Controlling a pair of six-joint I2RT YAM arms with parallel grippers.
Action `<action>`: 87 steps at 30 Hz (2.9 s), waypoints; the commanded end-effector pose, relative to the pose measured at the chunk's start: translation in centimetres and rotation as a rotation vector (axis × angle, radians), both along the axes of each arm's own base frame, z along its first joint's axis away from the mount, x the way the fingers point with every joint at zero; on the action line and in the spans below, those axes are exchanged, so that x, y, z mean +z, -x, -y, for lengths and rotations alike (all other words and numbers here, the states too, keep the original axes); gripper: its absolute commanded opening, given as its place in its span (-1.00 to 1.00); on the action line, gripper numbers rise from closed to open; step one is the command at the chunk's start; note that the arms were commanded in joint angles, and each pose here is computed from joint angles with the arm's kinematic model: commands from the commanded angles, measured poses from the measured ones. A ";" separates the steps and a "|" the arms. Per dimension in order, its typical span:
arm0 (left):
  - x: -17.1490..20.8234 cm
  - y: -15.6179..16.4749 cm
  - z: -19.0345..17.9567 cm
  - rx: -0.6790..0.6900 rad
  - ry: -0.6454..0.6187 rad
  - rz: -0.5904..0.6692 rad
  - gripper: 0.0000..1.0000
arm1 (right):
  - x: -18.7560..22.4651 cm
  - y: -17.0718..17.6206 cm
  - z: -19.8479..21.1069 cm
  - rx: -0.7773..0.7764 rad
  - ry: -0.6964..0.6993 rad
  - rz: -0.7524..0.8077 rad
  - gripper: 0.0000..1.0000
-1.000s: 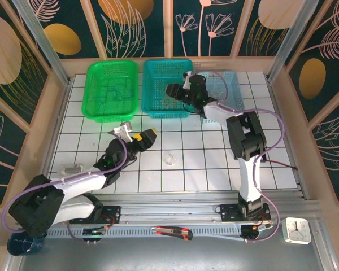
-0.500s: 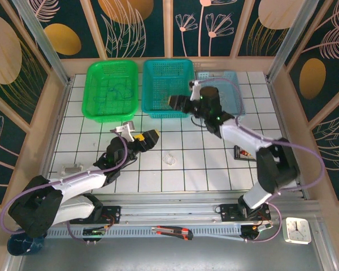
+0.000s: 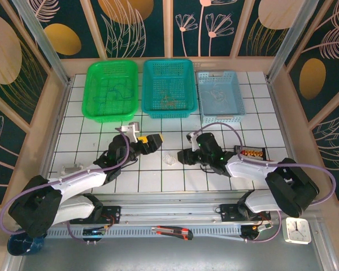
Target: Untangle the cables
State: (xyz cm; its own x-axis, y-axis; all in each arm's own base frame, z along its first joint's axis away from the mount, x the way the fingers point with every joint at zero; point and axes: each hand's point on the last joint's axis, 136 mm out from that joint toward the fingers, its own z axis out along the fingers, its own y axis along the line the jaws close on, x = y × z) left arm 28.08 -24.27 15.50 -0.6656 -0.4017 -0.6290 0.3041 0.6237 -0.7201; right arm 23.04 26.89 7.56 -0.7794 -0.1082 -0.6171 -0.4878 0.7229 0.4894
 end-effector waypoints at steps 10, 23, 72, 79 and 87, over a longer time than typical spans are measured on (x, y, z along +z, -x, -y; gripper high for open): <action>0.6 -0.4 0.8 -0.030 0.013 0.008 0.98 | -2.1 -0.6 -2.7 0.060 0.079 0.052 -0.29; 0.1 -0.6 1.3 -0.048 0.013 0.001 0.98 | -4.8 -0.9 -3.9 0.075 0.117 0.019 -0.96; 0.3 -0.4 5.6 -0.236 0.152 0.007 -1.00 | 6.6 -0.9 -1.8 -0.012 -0.058 0.179 -1.00; 2.3 -2.0 2.5 -0.067 0.137 0.069 -1.00 | 3.3 -2.7 3.2 -0.158 0.015 0.133 -1.00; 4.2 -2.3 0.2 0.004 0.161 0.118 -1.00 | 2.7 -3.9 8.1 -0.319 0.015 0.115 -1.00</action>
